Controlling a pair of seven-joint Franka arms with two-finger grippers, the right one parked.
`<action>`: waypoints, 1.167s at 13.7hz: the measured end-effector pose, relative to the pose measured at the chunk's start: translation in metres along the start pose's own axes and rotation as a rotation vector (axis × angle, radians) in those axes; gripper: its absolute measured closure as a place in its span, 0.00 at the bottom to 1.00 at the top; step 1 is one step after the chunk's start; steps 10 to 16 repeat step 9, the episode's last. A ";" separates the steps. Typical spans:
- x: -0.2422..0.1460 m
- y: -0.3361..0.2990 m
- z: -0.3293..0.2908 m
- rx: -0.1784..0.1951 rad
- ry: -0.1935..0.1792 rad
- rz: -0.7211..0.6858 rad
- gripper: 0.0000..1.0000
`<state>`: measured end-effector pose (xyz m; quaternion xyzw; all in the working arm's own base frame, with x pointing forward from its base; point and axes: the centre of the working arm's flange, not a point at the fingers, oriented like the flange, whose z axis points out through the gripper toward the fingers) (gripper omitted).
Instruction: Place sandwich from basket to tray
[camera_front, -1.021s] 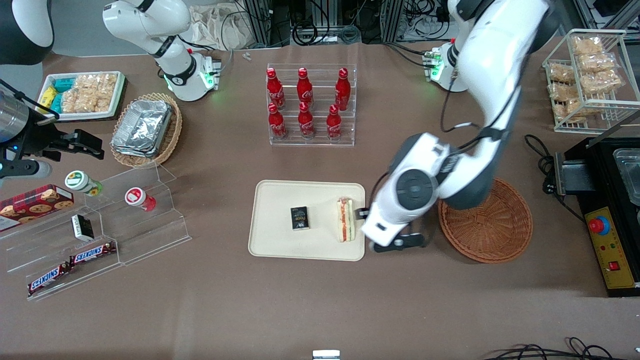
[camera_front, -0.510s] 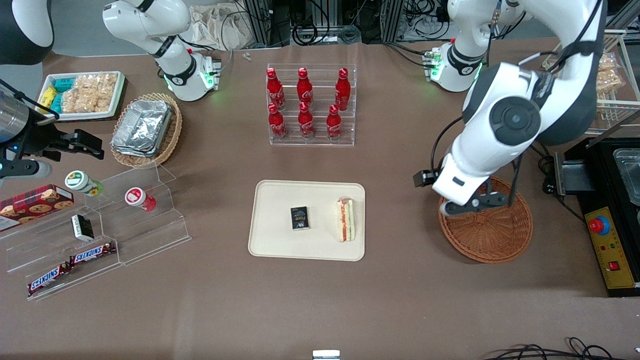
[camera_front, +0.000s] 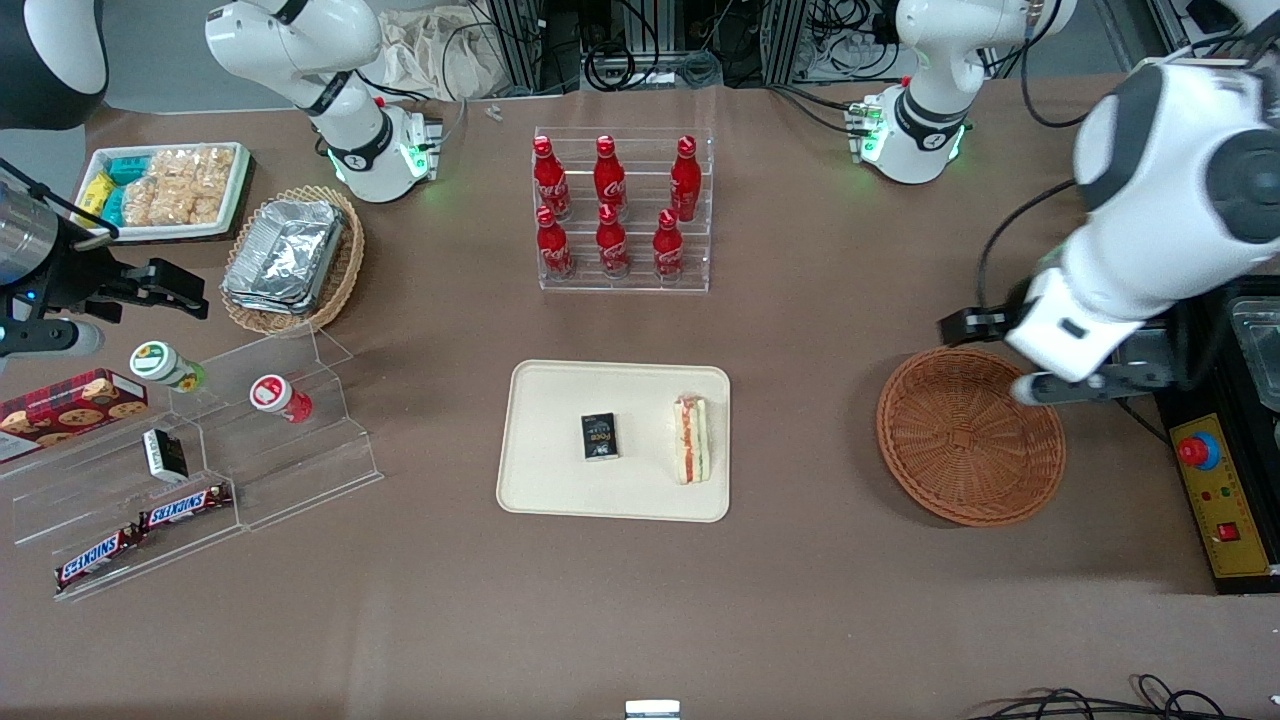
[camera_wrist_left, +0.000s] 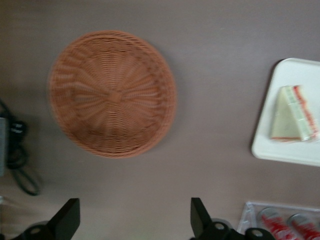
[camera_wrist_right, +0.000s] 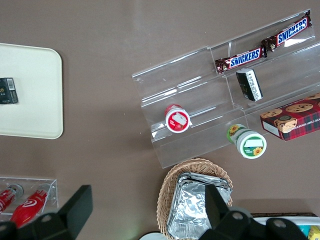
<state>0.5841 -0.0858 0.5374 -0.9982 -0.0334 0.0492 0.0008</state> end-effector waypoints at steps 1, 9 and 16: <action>0.001 -0.031 -0.002 -0.009 -0.004 0.025 0.00; 0.004 -0.045 -0.002 0.064 0.005 0.193 0.00; 0.004 -0.045 -0.002 0.064 0.005 0.193 0.00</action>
